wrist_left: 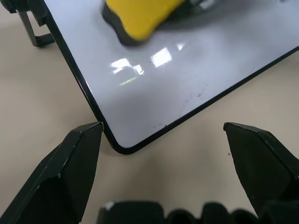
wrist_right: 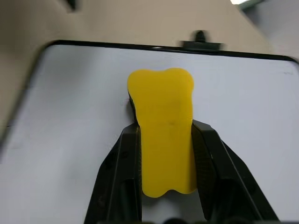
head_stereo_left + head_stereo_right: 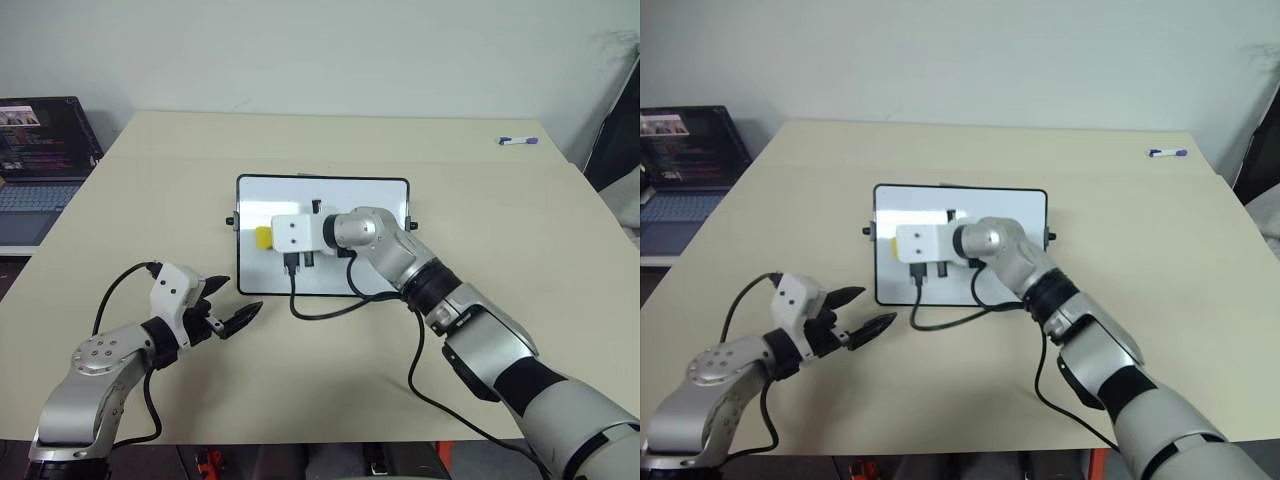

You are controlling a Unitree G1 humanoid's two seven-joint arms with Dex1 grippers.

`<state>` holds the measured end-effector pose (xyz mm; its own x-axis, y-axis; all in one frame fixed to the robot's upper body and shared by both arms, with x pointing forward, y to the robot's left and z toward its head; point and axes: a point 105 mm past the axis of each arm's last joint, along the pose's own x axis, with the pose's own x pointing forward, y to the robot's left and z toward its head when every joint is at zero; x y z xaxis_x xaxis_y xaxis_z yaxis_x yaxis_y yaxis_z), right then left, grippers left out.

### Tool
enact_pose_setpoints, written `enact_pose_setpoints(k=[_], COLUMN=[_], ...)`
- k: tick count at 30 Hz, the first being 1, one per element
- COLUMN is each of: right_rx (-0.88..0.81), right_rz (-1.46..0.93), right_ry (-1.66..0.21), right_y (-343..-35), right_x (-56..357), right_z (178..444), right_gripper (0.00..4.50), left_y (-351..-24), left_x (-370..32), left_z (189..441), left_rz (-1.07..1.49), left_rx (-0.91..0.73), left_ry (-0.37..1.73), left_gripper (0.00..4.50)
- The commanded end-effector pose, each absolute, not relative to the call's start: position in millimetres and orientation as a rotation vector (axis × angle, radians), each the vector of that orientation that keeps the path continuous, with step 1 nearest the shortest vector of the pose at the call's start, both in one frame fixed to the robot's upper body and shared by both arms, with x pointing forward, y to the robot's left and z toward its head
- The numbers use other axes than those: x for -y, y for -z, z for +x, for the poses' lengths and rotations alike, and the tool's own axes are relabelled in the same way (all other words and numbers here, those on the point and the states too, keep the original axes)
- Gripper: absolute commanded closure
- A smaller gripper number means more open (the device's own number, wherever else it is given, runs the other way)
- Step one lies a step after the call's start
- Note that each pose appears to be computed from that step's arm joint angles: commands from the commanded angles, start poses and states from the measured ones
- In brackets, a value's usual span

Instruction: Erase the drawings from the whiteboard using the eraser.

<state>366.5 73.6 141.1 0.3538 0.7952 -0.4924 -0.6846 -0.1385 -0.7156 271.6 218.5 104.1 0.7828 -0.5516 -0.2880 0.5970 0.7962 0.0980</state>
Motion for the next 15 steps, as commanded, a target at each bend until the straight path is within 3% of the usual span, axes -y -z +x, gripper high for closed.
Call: enact_pose_setpoints(k=[1,9,15], right_rx=[-0.061,0.030,-0.137], right_rz=[-1.145,-0.928,-0.923], right_ry=[-1.295,-1.046,-1.168], right_y=[-112,-156,-129], right_x=[-49,-56,-48], right_z=[370,402,390], right_gripper=[3.40,3.40,3.40], left_y=[-107,-101,-99], left_x=[-217,-220,-220], left_z=[271,271,270], left_rz=[0.197,0.195,0.196], left_rx=[-0.221,-0.224,-0.221], left_ry=[0.640,0.645,0.650], left_gripper=[0.00,0.00,0.00])
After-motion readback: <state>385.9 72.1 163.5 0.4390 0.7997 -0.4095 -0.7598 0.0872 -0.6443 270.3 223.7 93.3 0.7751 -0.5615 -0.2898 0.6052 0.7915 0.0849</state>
